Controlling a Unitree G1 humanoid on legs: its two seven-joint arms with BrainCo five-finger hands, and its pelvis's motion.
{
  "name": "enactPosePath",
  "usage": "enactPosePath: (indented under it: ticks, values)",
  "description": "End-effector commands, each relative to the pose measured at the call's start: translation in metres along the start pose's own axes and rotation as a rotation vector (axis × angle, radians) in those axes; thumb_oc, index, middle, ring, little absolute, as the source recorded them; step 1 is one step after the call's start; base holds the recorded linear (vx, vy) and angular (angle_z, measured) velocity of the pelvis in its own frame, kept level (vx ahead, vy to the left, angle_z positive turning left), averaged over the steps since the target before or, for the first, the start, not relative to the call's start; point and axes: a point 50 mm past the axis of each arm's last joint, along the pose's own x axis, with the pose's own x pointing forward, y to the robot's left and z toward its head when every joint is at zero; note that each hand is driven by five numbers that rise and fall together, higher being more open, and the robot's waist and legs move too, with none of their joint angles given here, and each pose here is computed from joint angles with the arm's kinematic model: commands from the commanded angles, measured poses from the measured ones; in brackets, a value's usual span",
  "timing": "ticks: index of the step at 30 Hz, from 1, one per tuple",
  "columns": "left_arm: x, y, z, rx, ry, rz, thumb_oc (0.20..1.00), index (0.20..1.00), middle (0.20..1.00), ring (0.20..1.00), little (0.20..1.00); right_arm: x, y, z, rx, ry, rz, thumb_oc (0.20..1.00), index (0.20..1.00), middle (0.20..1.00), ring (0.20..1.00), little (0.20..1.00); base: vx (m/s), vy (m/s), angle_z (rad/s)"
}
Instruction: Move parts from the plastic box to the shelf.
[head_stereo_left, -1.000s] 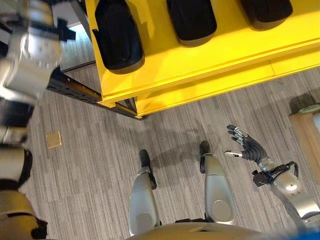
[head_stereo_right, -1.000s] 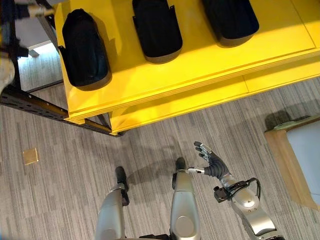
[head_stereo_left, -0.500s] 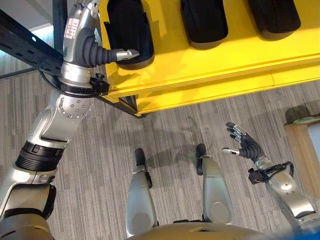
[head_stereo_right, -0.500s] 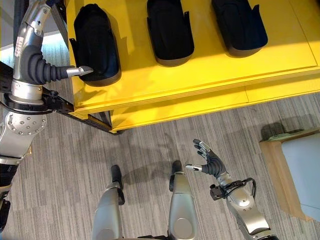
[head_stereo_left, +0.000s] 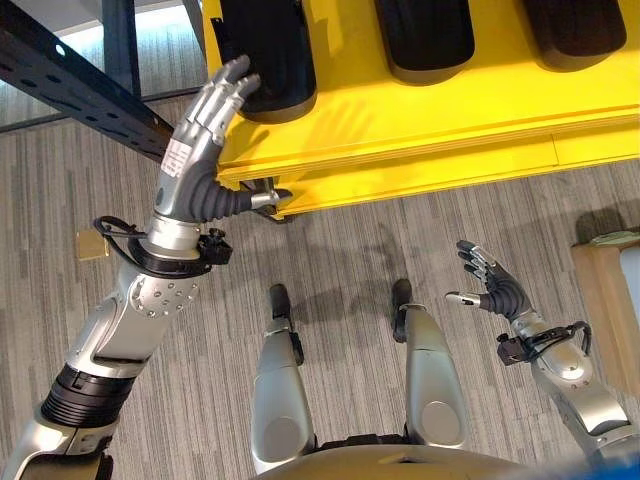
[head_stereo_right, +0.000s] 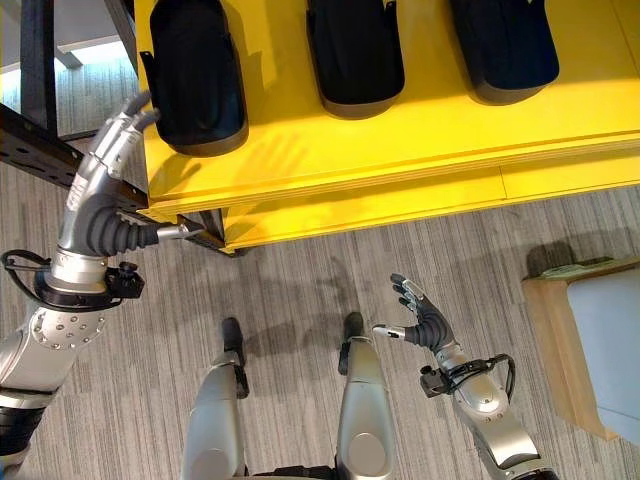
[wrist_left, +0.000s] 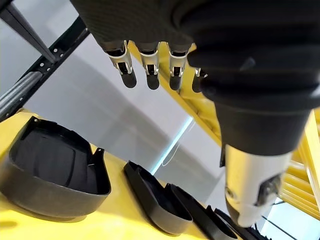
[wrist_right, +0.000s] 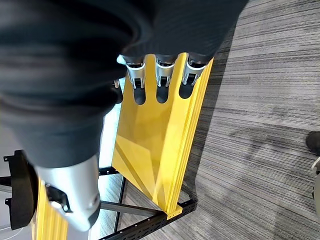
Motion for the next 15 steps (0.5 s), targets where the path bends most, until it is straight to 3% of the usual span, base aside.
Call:
enactPosePath:
  ticks: [1,15]
  values:
    - [0.004,-0.002,0.015,0.020,-0.102,-0.036,1.000,1.000,1.000,1.000,1.000,0.009,0.002,0.024,0.013,-0.148,-0.032,1.000,1.000,1.000,1.000,1.000,0.00,0.000,0.00]
    - [-0.009,-0.048,-0.006,0.086,0.002,-0.227,1.000,1.000,1.000,1.000,1.000,0.011,0.000,0.024,0.007,-0.145,-0.046,1.000,1.000,1.000,1.000,1.000,0.00,0.000,0.00]
